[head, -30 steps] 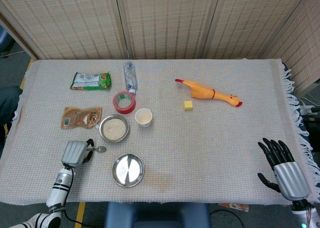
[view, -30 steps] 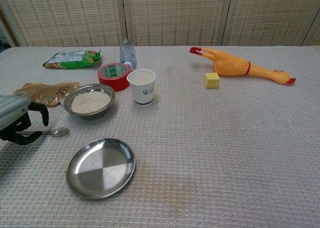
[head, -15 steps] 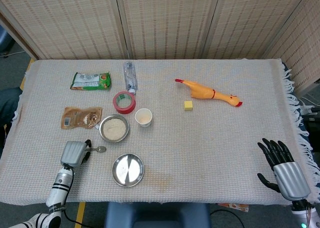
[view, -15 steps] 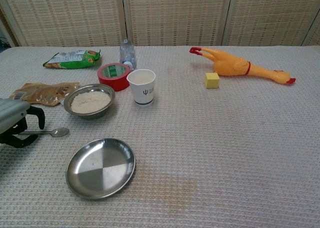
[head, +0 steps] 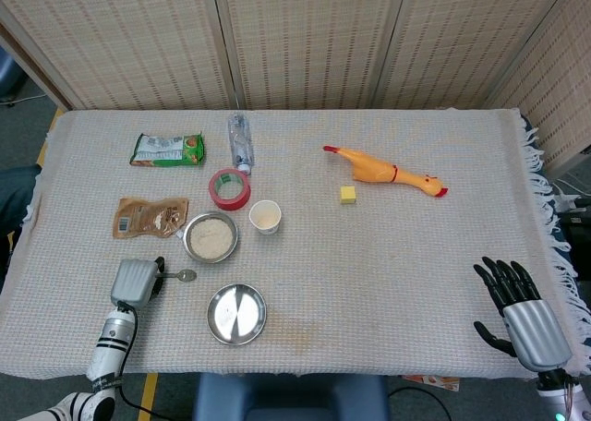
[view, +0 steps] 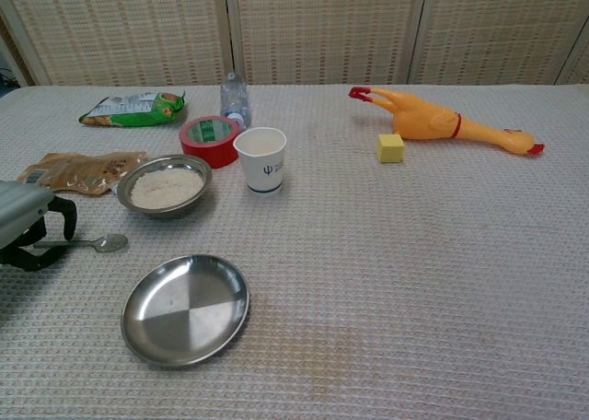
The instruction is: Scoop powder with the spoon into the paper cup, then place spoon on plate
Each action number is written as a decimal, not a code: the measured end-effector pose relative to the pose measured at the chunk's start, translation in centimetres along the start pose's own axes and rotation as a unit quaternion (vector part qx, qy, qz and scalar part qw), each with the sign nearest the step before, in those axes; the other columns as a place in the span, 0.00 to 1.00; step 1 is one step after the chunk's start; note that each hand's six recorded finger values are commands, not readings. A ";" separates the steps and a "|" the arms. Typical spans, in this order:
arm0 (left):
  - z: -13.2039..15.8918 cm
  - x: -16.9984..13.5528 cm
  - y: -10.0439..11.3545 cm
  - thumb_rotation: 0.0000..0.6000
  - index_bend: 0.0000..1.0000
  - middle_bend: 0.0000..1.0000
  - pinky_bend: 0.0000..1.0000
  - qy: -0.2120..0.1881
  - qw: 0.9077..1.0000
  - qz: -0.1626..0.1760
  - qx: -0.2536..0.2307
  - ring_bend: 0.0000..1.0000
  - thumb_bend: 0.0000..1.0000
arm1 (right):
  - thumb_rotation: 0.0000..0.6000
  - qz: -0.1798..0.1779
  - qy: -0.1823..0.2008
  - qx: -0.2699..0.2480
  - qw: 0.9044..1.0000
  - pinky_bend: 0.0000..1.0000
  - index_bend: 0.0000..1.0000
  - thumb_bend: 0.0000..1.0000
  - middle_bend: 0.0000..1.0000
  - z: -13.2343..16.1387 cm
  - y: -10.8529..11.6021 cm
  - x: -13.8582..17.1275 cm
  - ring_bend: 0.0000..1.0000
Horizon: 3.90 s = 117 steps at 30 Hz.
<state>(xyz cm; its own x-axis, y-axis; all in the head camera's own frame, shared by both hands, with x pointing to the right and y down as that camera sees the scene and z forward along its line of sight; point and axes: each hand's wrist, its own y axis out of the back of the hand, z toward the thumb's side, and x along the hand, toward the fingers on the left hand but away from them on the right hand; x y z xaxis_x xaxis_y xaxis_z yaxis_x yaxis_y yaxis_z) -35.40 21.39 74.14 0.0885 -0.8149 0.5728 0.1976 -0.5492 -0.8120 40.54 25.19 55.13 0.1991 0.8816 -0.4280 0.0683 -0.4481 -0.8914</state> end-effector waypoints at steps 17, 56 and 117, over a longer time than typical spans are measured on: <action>-0.2 0.1 -0.3 1.00 0.50 1.00 1.00 0.004 1.000 -0.004 0.006 1.00 0.39 | 1.00 0.004 -0.001 -0.001 1.000 0.00 0.00 0.15 0.00 0.0 -0.1 0.0 0.00; 5.0 2.7 9.6 1.00 0.57 1.00 1.00 -0.038 0.989 0.085 0.113 1.00 0.39 | 1.00 0.006 0.007 -0.002 1.000 0.00 0.00 0.15 0.00 0.3 -0.2 0.2 0.00; 10.1 5.3 6.1 1.00 0.56 1.00 1.00 -0.055 0.872 0.193 0.447 1.00 0.40 | 1.00 0.043 0.021 -0.029 0.998 0.00 0.00 0.15 0.00 0.6 -0.3 0.7 0.00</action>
<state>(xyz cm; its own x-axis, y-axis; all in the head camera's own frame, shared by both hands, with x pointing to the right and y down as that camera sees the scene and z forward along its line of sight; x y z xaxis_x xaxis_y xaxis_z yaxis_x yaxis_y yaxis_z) -23.85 15.65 73.37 0.4008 -0.8569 0.3241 0.8100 0.1661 -0.5624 40.10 26.04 55.01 0.2466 0.8331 -0.4951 0.1059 -0.5309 -0.8408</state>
